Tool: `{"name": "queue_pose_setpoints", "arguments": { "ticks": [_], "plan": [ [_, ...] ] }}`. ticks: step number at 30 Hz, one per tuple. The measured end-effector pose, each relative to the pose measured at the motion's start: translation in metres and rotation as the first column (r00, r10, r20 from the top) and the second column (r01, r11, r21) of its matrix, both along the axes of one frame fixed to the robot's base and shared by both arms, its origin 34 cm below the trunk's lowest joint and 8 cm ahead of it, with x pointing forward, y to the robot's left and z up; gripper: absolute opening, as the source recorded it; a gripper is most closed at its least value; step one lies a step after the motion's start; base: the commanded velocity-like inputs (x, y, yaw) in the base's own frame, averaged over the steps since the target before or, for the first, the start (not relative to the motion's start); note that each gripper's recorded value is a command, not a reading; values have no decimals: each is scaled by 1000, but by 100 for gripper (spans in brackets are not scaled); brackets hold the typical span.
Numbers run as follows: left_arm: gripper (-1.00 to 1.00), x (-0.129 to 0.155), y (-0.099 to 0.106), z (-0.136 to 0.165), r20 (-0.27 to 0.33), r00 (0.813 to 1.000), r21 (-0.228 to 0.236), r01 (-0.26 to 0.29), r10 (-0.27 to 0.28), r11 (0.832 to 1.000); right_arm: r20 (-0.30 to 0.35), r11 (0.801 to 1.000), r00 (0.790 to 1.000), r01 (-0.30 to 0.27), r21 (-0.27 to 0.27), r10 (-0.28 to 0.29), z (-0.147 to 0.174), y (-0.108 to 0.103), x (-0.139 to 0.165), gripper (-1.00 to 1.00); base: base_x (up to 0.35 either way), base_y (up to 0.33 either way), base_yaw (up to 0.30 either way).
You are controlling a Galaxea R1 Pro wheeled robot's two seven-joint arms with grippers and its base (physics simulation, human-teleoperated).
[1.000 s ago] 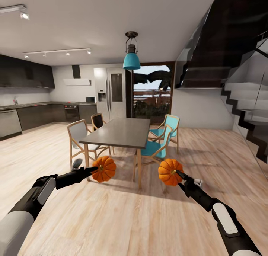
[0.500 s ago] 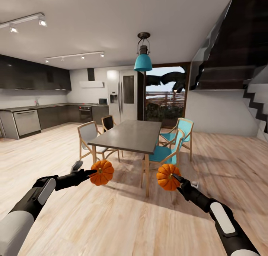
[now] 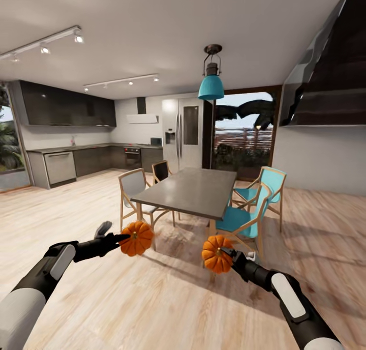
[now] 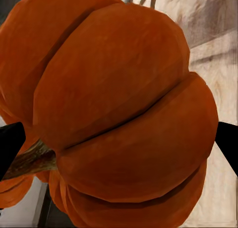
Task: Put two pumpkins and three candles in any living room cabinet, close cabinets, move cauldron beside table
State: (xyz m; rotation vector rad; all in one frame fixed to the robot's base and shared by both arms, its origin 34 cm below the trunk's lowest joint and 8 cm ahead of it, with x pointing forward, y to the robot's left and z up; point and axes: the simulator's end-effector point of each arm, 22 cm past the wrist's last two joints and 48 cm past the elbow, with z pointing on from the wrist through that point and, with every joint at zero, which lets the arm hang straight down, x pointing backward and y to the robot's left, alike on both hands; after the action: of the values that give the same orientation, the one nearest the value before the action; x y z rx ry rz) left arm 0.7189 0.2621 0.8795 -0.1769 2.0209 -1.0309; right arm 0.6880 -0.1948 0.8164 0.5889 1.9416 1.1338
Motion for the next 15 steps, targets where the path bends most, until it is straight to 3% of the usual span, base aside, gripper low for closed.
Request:
{"name": "queue_pose_setpoints", "arguments": {
  "ticks": [3, 10, 15],
  "plan": [
    [-100, 0, 1, 3, -2, 1000, -26, -11, 11, 1000, -18, 1000, 1000, -3, -15, 3, -3, 7, -1, -100, 19, -11, 208],
    [-100, 1, 6, 6, -3, 999, -28, -32, 32, 999, -20, 1000, 1000, -7, -24, 7, -1, 14, -1, -100, 3, -2, 206],
    [-100, 4, 20, 19, 16, 997, -72, -74, 75, 995, -15, 999, 1000, -26, -36, 26, 1, 21, -4, -100, 0, 0, 204]
  ]
}}
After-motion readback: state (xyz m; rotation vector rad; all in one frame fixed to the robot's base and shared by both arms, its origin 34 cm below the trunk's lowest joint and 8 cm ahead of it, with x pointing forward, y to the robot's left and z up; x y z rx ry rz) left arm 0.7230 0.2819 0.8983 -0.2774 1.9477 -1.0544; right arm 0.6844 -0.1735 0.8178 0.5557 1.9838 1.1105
